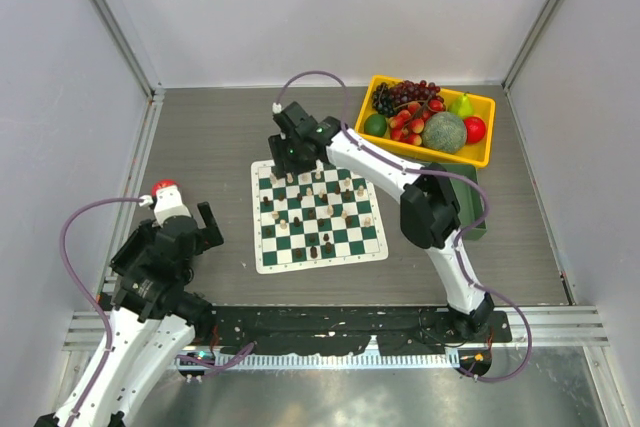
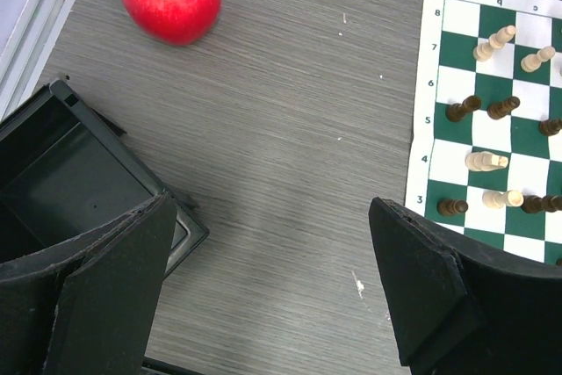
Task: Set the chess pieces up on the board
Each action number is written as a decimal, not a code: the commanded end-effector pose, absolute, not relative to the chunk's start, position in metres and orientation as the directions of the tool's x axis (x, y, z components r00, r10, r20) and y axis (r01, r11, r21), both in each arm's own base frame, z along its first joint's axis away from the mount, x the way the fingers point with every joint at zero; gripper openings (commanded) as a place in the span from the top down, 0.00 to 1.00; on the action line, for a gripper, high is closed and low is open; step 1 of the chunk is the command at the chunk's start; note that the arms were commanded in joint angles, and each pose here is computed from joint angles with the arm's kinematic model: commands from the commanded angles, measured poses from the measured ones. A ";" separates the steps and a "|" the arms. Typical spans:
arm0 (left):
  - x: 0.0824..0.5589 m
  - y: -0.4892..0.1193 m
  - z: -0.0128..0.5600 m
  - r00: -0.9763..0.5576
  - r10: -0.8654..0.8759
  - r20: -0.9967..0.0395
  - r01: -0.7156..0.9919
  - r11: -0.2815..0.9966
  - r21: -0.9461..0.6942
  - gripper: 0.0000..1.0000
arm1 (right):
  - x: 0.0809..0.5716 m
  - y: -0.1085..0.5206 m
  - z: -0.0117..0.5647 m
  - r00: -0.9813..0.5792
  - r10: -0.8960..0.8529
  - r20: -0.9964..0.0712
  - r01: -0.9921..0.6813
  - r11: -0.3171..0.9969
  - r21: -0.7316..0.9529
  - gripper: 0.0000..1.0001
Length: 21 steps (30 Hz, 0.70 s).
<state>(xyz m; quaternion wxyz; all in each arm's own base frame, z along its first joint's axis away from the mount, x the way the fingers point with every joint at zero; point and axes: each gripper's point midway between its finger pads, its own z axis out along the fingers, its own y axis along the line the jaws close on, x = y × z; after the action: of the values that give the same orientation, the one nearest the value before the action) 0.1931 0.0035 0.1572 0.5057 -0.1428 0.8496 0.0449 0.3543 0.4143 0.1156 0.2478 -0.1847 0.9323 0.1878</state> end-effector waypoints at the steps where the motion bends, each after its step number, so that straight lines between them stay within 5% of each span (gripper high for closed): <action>1: 0.195 0.008 0.174 -0.390 -0.226 -0.893 -0.319 0.943 -0.100 0.00 | 0.378 0.445 0.150 -0.759 -0.225 -0.611 -0.498 0.805 0.322 0.44; 21: 0.196 0.007 0.172 -0.400 -0.226 -0.888 -0.320 0.943 -0.096 0.00 | 0.409 0.479 0.128 -0.696 -0.273 -0.664 -0.578 0.761 0.294 0.46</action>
<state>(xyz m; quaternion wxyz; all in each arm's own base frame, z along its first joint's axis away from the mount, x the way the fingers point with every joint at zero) 0.1929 0.0049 0.1583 0.5084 -0.1488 0.8469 0.0460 0.4044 0.4667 0.1055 0.2818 -0.2243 0.9047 0.2275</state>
